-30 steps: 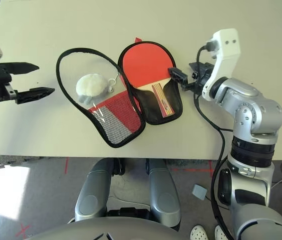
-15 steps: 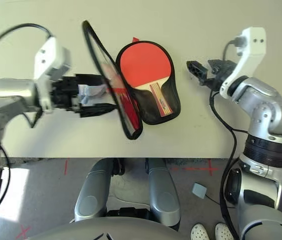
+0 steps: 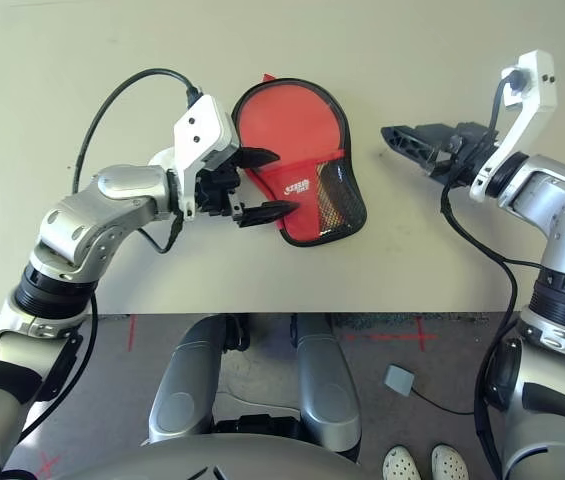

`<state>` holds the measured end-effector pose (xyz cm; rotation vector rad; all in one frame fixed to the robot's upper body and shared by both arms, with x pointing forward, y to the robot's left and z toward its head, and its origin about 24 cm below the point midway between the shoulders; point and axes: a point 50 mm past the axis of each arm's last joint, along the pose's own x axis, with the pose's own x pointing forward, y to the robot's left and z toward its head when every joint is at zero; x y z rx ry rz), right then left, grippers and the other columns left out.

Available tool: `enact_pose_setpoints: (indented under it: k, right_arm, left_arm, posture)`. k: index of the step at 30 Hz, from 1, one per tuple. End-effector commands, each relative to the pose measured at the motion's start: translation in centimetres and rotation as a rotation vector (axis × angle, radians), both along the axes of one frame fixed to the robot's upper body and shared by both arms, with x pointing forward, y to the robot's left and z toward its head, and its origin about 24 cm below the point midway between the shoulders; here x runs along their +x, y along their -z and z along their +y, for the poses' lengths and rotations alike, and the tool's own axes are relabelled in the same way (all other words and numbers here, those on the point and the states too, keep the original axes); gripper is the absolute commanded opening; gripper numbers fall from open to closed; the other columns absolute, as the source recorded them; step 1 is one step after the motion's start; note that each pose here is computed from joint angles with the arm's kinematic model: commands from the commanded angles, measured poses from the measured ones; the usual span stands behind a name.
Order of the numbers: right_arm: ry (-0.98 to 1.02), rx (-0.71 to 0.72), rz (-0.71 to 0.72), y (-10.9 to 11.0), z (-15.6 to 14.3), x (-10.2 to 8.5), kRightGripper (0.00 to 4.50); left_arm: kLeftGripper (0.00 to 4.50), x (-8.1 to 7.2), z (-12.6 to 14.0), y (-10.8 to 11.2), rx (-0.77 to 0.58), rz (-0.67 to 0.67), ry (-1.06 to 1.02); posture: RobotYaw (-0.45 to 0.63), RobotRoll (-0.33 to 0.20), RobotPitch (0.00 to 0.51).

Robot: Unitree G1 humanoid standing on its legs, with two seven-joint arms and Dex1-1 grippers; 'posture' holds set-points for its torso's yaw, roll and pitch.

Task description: Store the ping-pong paddle in its case and zip it.

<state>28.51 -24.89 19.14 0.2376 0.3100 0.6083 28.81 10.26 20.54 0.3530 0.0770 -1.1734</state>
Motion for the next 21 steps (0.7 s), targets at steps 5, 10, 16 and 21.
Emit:
enact_pose_setpoints:
  k: [5, 10, 16, 21]
  right_arm:
    - [-0.084, -0.019, 0.103, 1.8, 2.6, -0.4, 4.49]
    - [-0.120, -0.007, 0.158, 2.6, 3.9, -0.4, 4.49]
    - [-0.155, 0.002, 0.211, 3.4, 5.2, -0.5, 4.49]
    - [-0.176, 0.010, 0.243, 3.6, 6.0, -0.6, 4.49]
  left_arm:
    - [4.50, -1.5, 1.5, -1.1, 0.038, 0.010, 0.054]
    - [4.50, -2.4, 2.6, -2.1, 0.089, 0.012, 0.081]
    - [4.50, -3.2, 3.5, -2.8, 0.134, 0.019, 0.096]
    - [4.50, -3.3, 3.7, -3.0, 0.144, 0.011, 0.090]
  posture:
    - [-0.02, 0.000, 0.371]
    - [0.00, 0.000, 0.367]
    - [0.02, 0.000, 0.363]
    - [0.03, 0.000, 0.360]
